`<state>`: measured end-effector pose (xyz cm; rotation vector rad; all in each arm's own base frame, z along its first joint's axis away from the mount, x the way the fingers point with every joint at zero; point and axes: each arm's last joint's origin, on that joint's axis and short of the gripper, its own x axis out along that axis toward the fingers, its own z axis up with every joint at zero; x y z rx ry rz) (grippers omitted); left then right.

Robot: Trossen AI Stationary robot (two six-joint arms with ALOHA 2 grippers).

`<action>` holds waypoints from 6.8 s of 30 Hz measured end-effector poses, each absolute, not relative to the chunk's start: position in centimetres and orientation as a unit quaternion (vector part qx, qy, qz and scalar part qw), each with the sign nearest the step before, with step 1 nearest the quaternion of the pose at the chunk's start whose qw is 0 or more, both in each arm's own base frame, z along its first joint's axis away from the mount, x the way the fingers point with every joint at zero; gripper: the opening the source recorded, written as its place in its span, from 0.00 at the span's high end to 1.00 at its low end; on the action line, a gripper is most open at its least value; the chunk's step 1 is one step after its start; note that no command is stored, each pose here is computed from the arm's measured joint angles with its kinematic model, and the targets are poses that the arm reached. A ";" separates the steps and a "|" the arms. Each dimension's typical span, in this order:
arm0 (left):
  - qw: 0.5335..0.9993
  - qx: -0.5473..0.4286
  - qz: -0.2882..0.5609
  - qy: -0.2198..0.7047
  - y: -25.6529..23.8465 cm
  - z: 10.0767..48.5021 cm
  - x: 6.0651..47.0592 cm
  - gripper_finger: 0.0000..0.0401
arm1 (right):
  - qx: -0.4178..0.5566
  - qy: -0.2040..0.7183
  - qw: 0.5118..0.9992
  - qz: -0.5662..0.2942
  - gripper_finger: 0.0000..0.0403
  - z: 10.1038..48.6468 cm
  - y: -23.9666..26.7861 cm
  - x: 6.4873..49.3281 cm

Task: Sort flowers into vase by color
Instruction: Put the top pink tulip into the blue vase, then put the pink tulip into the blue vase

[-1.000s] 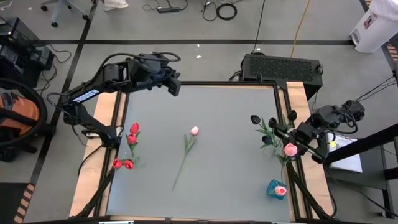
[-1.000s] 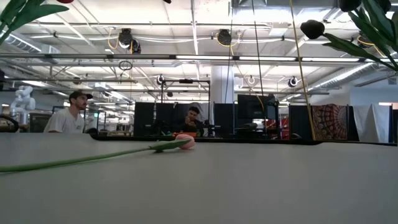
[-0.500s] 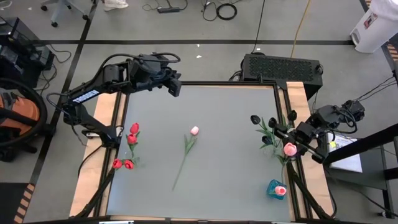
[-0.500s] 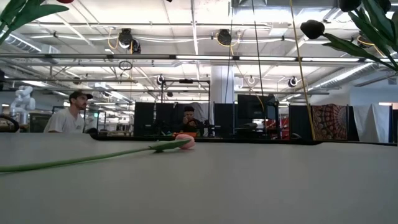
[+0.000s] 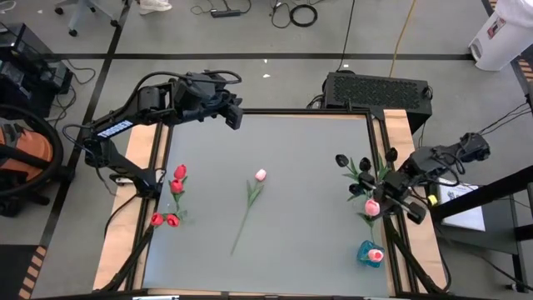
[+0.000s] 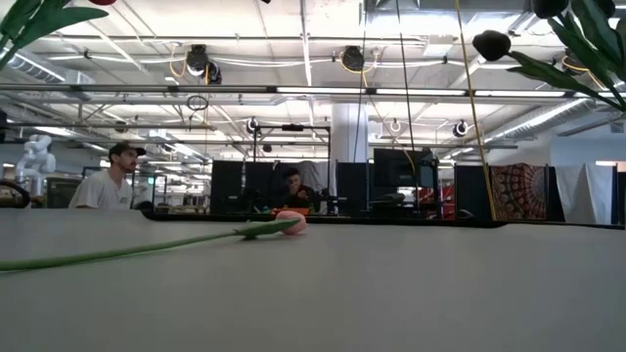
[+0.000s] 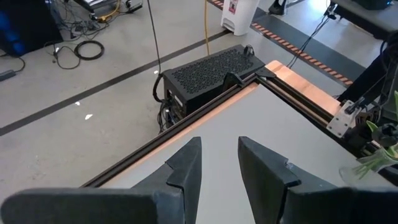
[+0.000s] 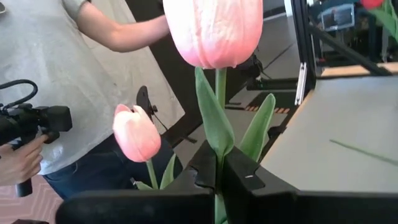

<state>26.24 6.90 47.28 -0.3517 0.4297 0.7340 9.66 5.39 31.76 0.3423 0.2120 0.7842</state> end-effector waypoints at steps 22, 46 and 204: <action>0.896 -0.169 0.355 0.208 6.9 47.3 26.2 0.72 | 0.201 0.129 0.897 0.373 0.93 31.5 5.6 10.1; 0.896 -0.166 0.354 0.209 6.9 47.3 26.2 0.72 | 0.225 0.098 0.886 0.393 0.56 32.4 5.6 10.1; 0.707 -0.452 0.237 0.489 9.9 18.7 29.6 0.72 | 0.200 -0.035 0.971 0.129 0.45 43.5 3.0 8.3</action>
